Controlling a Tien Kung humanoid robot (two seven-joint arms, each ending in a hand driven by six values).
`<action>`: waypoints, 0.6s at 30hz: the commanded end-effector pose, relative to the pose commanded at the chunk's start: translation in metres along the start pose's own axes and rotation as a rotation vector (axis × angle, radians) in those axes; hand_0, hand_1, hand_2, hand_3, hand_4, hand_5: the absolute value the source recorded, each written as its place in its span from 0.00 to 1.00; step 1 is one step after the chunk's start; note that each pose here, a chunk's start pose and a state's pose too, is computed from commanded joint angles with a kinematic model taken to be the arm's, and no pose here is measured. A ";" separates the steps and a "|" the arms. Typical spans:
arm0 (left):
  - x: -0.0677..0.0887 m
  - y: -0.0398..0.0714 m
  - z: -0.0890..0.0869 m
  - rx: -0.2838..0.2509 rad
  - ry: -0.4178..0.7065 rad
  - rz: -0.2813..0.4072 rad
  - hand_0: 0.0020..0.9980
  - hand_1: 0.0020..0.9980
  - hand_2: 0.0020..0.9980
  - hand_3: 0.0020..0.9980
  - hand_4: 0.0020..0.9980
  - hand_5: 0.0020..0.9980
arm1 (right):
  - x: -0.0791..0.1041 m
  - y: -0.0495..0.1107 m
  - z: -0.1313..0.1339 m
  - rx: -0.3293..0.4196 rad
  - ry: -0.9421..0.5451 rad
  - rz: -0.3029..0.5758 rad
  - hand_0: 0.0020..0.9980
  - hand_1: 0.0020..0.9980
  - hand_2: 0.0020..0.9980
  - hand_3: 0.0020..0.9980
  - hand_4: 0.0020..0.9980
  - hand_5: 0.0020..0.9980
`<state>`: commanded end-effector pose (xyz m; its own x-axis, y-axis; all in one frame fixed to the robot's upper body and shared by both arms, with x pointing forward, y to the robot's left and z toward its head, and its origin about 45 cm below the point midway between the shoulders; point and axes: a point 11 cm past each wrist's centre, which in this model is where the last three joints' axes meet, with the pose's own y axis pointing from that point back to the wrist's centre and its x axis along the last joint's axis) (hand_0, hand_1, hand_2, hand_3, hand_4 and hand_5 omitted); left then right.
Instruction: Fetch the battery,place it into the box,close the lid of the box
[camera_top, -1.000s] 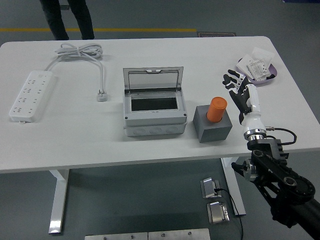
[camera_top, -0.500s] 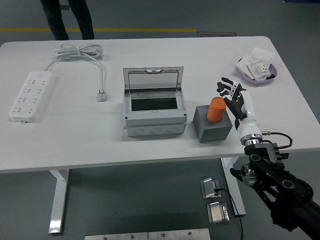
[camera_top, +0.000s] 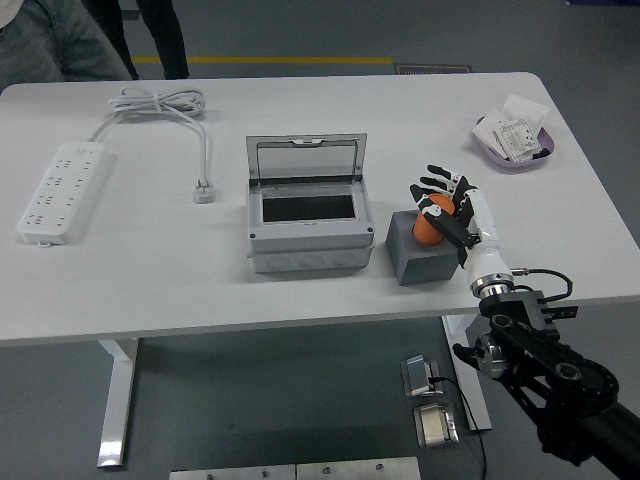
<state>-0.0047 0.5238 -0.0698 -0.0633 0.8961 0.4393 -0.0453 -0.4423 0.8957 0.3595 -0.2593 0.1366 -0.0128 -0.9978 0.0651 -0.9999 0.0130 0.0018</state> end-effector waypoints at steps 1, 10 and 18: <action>0.000 0.000 0.000 0.000 0.000 0.000 0.61 0.69 0.62 0.65 0.70 0.15 | -0.001 0.000 0.000 -0.002 0.002 -0.002 0.77 0.69 0.70 0.77 0.80 0.30; 0.001 0.000 0.002 -0.004 -0.003 0.002 0.61 0.69 0.62 0.65 0.70 0.15 | -0.003 0.000 0.003 -0.019 0.024 -0.017 0.75 0.69 0.70 0.77 0.79 0.31; 0.001 0.000 0.003 -0.007 -0.005 0.005 0.61 0.69 0.62 0.65 0.70 0.15 | -0.004 0.001 0.004 -0.025 0.045 -0.026 0.76 0.70 0.70 0.77 0.79 0.32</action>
<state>-0.0014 0.5251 -0.0690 -0.0585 0.8941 0.4441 -0.0516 -0.4469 0.8931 0.3588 -0.2558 0.1324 0.0139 -0.9939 0.1095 -0.9995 -0.0108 0.0294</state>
